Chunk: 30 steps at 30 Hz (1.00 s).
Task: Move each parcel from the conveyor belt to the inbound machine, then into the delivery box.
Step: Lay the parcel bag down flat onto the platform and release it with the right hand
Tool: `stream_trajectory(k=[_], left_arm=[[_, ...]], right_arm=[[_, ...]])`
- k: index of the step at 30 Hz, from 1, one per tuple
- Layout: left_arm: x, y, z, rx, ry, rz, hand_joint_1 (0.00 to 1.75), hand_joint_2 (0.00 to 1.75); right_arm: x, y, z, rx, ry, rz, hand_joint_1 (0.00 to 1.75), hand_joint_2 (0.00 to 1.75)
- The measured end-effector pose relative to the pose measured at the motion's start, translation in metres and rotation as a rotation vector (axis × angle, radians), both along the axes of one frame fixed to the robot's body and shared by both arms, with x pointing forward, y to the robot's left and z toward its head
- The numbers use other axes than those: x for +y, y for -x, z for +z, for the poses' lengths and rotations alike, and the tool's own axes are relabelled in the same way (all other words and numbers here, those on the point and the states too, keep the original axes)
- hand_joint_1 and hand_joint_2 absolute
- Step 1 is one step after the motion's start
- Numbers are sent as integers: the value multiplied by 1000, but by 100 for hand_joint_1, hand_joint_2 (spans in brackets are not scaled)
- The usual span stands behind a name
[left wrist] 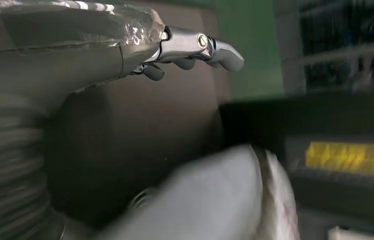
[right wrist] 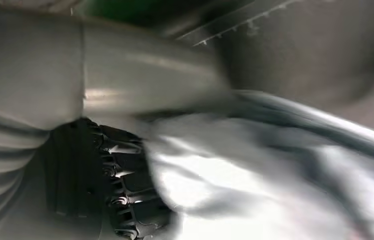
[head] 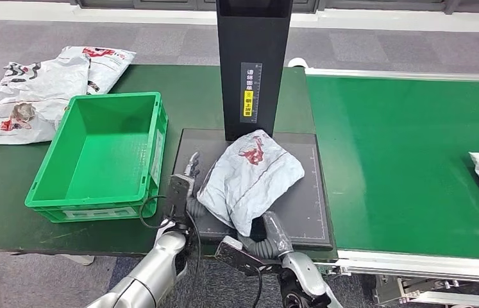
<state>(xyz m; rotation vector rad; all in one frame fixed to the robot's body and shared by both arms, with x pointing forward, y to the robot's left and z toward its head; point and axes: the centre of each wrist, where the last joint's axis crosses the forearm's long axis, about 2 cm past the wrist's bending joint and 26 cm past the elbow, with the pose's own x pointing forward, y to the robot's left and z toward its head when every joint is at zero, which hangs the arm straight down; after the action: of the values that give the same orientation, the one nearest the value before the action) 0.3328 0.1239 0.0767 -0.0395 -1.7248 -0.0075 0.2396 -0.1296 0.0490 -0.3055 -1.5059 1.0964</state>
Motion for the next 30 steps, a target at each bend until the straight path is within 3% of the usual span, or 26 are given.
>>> stream_trajectory(k=[6,17,30], left_arm=[[28,-13,8,-50,60,96,0,175],[45,-19,20,-121,91,177,0,175],[57,-25,29,-152,117,256,0,175]], right_arm=[[-13,3,18,-48,-186,-54,0,175],[-34,3,47,-95,-374,-64,0,175],[-56,-3,52,-48,-668,-34,0,175]])
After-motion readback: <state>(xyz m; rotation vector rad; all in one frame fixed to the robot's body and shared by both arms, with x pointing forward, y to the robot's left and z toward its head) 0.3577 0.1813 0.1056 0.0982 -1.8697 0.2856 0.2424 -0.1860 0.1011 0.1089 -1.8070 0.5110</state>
